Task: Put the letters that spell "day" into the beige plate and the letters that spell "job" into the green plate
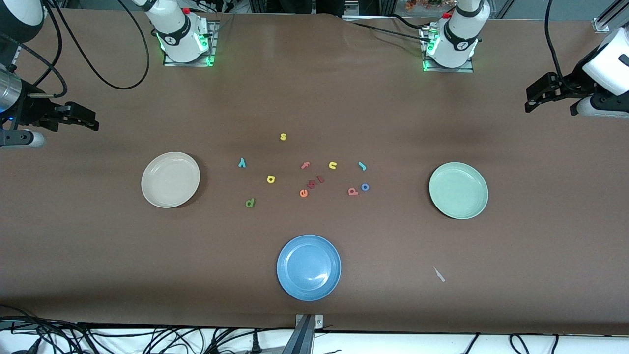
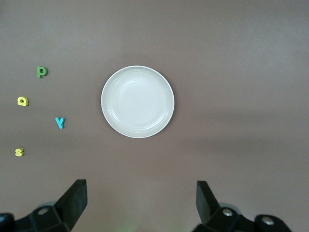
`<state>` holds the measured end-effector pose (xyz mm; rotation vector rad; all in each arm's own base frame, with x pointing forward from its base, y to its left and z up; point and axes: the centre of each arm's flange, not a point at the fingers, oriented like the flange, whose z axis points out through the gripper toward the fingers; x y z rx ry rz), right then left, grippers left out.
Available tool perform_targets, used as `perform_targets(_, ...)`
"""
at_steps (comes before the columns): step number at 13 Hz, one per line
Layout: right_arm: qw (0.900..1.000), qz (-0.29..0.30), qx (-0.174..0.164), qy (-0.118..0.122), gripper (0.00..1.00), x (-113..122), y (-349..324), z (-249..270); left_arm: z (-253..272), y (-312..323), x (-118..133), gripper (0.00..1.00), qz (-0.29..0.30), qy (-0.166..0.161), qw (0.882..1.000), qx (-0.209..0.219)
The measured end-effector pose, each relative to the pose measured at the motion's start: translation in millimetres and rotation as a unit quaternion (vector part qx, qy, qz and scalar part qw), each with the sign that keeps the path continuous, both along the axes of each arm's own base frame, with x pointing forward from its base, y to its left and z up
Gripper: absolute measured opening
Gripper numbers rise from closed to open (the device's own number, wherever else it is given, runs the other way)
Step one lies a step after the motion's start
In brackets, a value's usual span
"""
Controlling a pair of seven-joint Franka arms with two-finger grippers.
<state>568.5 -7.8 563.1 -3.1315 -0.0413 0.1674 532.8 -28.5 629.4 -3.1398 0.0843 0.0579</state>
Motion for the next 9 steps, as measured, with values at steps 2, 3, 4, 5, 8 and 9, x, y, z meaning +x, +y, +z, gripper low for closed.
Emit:
perform_targets(2,1.000,0.000,0.000,0.000,1.00,0.2,-0.2,-0.5,0.0,0.0,0.0,1.00,0.000,0.000,1.000,0.000)
perform_targets(3,1.000,0.000,0.000,0.001,1.00,0.2,-0.4,-0.6,0.0,0.0,0.0,1.00,0.000,0.000,1.000,0.000)
perform_targets(4,1.000,-0.001,0.000,0.001,1.00,0.2,-0.7,-0.6,0.0,0.0,0.0,1.00,0.000,0.000,1.000,0.000)
perform_targets(5,1.000,-0.001,0.000,0.001,1.00,0.2,-1.2,-0.6,0.0,0.0,0.0,1.00,0.000,0.000,1.000,0.000)
perform_targets(8,1.000,-0.003,0.000,0.001,1.00,0.1,-2.9,-0.6,0.0,0.0,0.0,1.00,0.000,0.000,1.000,0.000)
perform_targets(9,1.000,-0.004,0.000,0.001,1.00,0.1,-4.1,-0.6,0.0,0.0,0.0,1.00,0.000,0.000,1.000,0.000)
